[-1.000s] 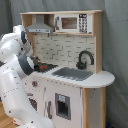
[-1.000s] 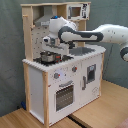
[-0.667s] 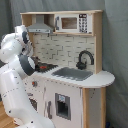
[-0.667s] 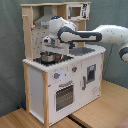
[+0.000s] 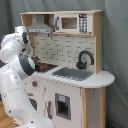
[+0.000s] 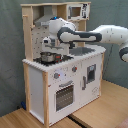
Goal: Play with the kitchen
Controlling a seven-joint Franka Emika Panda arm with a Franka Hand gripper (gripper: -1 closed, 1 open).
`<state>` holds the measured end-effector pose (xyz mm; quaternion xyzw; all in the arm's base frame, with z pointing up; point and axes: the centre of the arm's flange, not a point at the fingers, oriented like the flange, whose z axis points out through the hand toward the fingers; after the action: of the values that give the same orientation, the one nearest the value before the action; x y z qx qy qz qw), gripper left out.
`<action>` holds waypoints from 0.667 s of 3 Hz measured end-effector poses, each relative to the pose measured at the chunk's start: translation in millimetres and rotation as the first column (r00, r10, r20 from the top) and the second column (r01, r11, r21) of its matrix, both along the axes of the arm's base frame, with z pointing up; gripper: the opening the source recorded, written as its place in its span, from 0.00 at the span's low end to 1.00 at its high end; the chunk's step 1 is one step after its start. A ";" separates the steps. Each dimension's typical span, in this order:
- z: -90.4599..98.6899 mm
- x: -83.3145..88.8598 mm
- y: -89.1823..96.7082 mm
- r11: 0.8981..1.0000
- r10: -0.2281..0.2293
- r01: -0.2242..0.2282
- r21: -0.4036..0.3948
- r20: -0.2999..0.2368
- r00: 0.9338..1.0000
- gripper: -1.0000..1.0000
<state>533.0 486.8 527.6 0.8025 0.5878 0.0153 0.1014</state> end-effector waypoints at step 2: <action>22.0 -23.5 -3.6 0.998 -0.031 0.027 -0.053 -0.076 0.997 0.00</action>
<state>509.4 483.2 549.6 0.8079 0.5799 -0.0322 0.0997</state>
